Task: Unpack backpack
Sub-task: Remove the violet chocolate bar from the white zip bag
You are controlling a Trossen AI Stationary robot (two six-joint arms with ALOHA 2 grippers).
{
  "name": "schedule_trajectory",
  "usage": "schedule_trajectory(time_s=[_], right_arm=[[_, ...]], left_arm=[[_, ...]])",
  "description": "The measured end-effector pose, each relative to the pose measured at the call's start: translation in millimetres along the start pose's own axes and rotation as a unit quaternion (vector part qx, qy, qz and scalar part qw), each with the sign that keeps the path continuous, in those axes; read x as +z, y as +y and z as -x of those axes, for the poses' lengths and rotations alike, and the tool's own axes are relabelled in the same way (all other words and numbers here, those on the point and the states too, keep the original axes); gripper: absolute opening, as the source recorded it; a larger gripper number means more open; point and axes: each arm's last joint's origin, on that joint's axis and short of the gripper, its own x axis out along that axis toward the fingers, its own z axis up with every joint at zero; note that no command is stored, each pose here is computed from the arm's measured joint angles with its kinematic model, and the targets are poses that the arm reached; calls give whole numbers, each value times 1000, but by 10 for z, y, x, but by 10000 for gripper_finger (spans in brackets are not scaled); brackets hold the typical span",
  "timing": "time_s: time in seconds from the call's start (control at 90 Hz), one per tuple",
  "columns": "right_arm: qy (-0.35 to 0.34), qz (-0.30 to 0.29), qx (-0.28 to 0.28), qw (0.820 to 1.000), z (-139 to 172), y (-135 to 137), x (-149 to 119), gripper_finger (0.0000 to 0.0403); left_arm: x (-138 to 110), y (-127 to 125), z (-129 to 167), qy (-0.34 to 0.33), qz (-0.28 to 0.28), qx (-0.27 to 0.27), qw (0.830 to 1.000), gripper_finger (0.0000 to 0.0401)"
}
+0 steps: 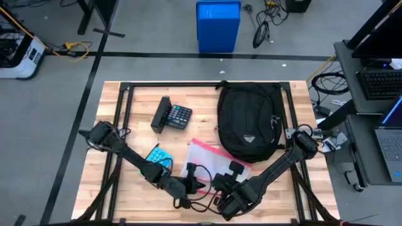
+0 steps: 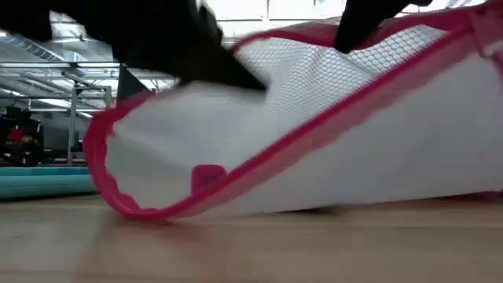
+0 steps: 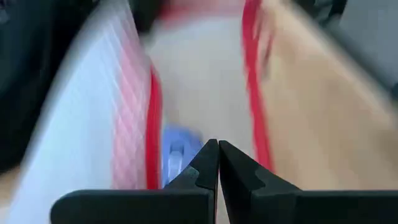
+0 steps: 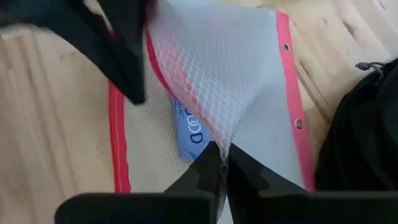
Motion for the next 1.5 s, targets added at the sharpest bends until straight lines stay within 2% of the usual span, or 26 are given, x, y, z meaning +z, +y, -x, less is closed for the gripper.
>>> schedule_trajectory(time_s=[0.211, 0.333, 0.456, 0.633, 0.767, 1.156, 1.344, 1.5], right_arm=[[1, 2, 0, 1000, 0, 0, -1, 0], [1, 1, 0, 1000, -1, 0, -1, 0], [0, -1, 1, 1000, -1, 3, 0, 0], [0, 3, 2, 1000, 1, 7, -3, 0], [3, 6, 5, 1000, 0, 9, -3, 0], [-2, 16, 14, 1000, 9, 39, -9, 0], [0, 23, 17, 1000, 11, 43, -12, 0], [9, 25, 25, 999, 20, 55, -26, 0]], left_arm=[[-108, 68, -92, 30, -38, 28, 998, 0], [-132, 141, -123, 44, -39, 23, 998, 9], [-102, 229, -164, 32, -27, 18, 999, 52], [-8, 312, -208, 24, -53, -9, 998, 130], [-28, 399, -242, 37, -65, -32, 997, 160], [-257, 598, -545, 76, -50, -63, 994, 146], [-213, 634, -669, 71, -45, -59, 995, 145], [-120, 649, -704, 51, -48, -35, 997, 145]])
